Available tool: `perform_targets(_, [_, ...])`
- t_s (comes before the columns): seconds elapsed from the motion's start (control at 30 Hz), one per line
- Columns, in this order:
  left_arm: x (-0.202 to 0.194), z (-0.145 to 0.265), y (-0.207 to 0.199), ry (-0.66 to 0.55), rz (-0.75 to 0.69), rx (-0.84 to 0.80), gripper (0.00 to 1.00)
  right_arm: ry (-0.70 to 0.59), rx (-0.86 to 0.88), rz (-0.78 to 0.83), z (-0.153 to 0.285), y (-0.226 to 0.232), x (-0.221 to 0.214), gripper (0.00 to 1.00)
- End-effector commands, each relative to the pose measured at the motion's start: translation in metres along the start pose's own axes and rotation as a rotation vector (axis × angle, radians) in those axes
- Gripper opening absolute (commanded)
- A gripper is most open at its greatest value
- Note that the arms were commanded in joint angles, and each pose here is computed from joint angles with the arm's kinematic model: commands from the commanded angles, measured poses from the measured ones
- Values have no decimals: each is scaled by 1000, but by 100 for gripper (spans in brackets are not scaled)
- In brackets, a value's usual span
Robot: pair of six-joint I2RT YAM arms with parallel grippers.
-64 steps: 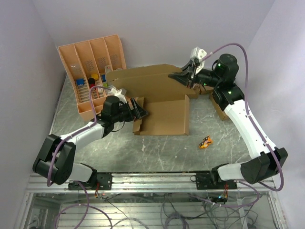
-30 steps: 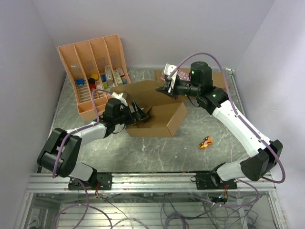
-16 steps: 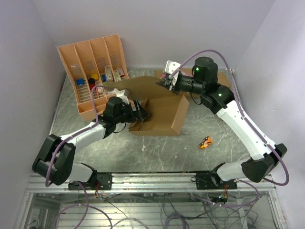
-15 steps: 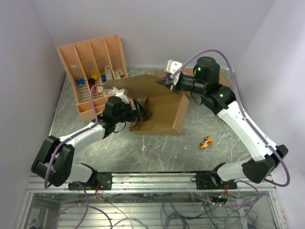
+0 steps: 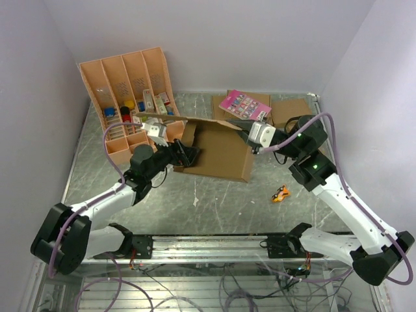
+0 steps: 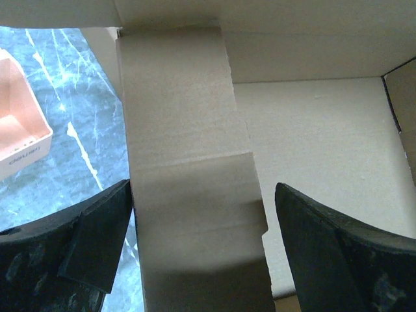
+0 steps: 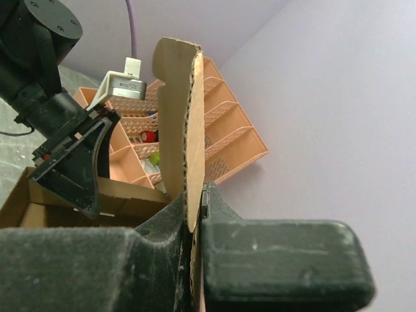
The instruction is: Fold the paper box
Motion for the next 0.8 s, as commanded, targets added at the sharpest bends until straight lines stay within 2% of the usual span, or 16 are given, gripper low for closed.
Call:
perform_targets(0.0, [9,2,-15,-105,-89,-127,99,-54,-36,115,2,3,3,0])
perform_targets(0.07, [1,-1,-14,-73,-125,-83,100,-41,-55,117,3,7,-2,0])
perform_targets(0.13, [-2,-4,-14,-54,-221,9,100,-33,-58,120,3,11,-6,0])
perform_targets(0.23, [-6,3,-12,-65,-282,92,100,-30,-58,145,7,21,-11,0])
perform_targets(0.4, [-17,24,-14,-86,-250,11,100,-52,-78,209,18,23,-4,0])
perform_targets(0.6, [-41,32,-10,18,-186,-15,100,-36,-96,241,29,33,-8,0])
perform_targets(0.77, [-45,37,-21,22,-202,-40,100,-3,-129,256,33,37,-16,0])
Point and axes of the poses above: each gripper's point midway between its finger pads, its own z axis back along the fingers, its own y axis along the line the jaws close on, x = y × z, the point moved 8 cm from there along z, back along the fingers, and after that the axes turned 6 degrees about z, right-handed, at the moved point
